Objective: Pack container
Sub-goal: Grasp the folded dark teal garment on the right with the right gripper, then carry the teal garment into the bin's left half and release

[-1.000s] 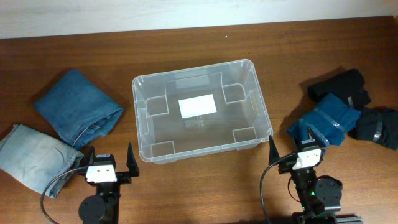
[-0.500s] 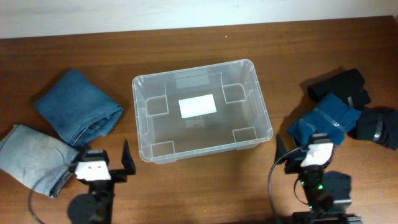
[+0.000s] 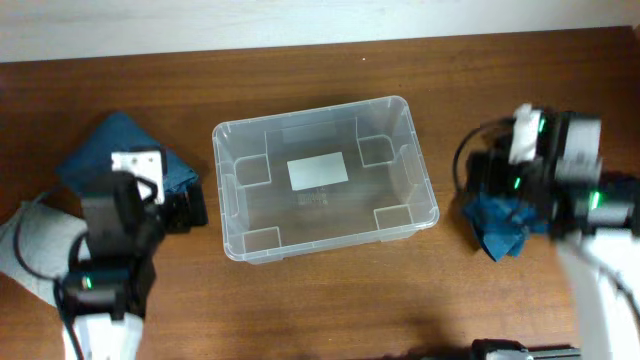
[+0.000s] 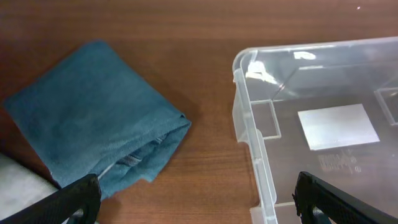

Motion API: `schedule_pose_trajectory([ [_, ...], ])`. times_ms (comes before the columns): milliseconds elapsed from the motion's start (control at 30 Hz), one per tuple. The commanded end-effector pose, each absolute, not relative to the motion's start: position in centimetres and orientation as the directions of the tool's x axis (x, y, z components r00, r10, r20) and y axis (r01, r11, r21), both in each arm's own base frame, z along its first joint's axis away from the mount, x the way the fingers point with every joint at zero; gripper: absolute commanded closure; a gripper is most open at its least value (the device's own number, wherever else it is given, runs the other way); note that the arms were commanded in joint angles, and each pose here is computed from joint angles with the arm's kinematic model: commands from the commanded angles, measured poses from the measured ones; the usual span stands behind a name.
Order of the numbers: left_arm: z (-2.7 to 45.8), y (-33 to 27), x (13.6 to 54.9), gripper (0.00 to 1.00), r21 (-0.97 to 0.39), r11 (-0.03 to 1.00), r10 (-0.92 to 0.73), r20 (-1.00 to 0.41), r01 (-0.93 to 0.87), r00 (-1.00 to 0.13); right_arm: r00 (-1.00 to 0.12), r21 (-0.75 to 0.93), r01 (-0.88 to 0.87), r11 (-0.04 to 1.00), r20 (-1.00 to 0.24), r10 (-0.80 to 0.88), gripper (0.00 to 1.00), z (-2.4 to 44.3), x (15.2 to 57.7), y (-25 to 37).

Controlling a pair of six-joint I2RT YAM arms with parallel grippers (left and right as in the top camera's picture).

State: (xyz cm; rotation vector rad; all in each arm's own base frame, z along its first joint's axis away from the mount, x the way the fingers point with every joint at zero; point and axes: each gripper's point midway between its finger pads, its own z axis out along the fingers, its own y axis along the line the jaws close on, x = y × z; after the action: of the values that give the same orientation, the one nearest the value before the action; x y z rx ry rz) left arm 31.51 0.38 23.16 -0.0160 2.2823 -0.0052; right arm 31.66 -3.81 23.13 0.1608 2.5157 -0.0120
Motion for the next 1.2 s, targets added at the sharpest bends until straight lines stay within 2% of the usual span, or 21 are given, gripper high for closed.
schedule_pose_trajectory([
  [0,25.7,0.0,33.2,0.00,-0.028,1.000,-0.020,-0.764,0.001,-0.644,-0.814,0.121,0.240,0.963,-0.515,0.268,0.02,22.3,32.6,-8.1],
  [133,26.3,0.0,33.9,0.00,-0.028,1.000,-0.020,-0.771,0.002,-0.636,-0.812,0.310,0.341,0.887,-0.379,0.444,0.02,18.0,31.4,-12.1],
  [233,26.4,0.0,34.0,0.01,-0.027,1.000,-0.020,-0.773,0.001,-0.635,-0.783,0.390,0.441,0.808,-0.273,0.559,0.02,14.2,30.0,-14.7],
  [333,26.4,0.0,34.0,0.01,-0.027,1.000,-0.020,-0.773,0.001,-0.634,-0.767,0.511,0.428,0.746,-0.232,0.599,0.02,10.5,30.1,-15.4],
  [533,26.4,0.0,34.0,0.01,-0.027,1.000,-0.020,-0.773,0.001,-0.635,-0.758,0.548,0.472,0.691,-0.148,0.635,0.02,4.5,30.3,-15.3],
  [667,26.4,0.0,34.0,0.01,-0.027,1.000,-0.020,-0.773,0.001,-0.635,-0.744,0.555,0.502,0.663,-0.114,0.659,0.01,2.0,30.2,-15.1],
  [700,26.4,0.0,34.0,0.01,-0.027,1.000,-0.020,-0.773,0.001,-0.635,-0.740,0.557,0.512,0.655,-0.101,0.665,0.08,1.5,30.0,-14.9],
  [733,26.4,0.0,34.0,0.01,-0.028,1.000,-0.021,-0.773,0.001,-0.635,-0.742,0.567,0.514,0.644,-0.084,0.666,0.31,1.0,29.8,-14.5],
  [800,26.4,0.0,34.0,0.01,-0.028,1.000,-0.021,-0.773,0.001,-0.635,-0.741,0.615,0.488,0.619,-0.082,0.666,0.50,1.5,30.3,-13.8],
  [833,26.4,0.0,34.0,0.01,-0.028,1.000,-0.021,-0.773,0.001,-0.635,-0.741,0.639,0.472,0.608,-0.086,0.666,0.64,2.0,30.6,-13.5],
  [900,26.4,0.0,33.9,0.01,-0.028,1.000,-0.021,-0.772,0.001,-0.635,-0.742,0.666,0.450,0.595,-0.091,0.664,0.86,2.8,30.8,-13.1],
  [933,26.4,0.0,33.9,0.01,-0.028,1.000,-0.021,-0.772,0.001,-0.635,-0.744,0.668,0.444,0.597,-0.096,0.661,0.93,3.2,30.8,-13.0],
  [1033,26.4,0.0,34.0,0.01,-0.028,1.000,-0.021,-0.773,0.001,-0.635,-0.751,0.679,0.384,0.625,-0.163,0.639,0.96,6.4,31.4,-12.8],
  [1100,26.4,0.0,34.0,0.01,-0.027,1.000,-0.020,-0.773,0.001,-0.634,-0.751,0.675,0.325,0.662,-0.241,0.615,0.96,9.9,32.1,-12.4],
  [1167,26.4,0.0,34.0,0.01,-0.027,1.000,-0.020,-0.773,0.001,-0.635,-0.752,0.640,0.226,0.734,-0.364,0.549,0.96,15.5,32.9,-11.4],
])
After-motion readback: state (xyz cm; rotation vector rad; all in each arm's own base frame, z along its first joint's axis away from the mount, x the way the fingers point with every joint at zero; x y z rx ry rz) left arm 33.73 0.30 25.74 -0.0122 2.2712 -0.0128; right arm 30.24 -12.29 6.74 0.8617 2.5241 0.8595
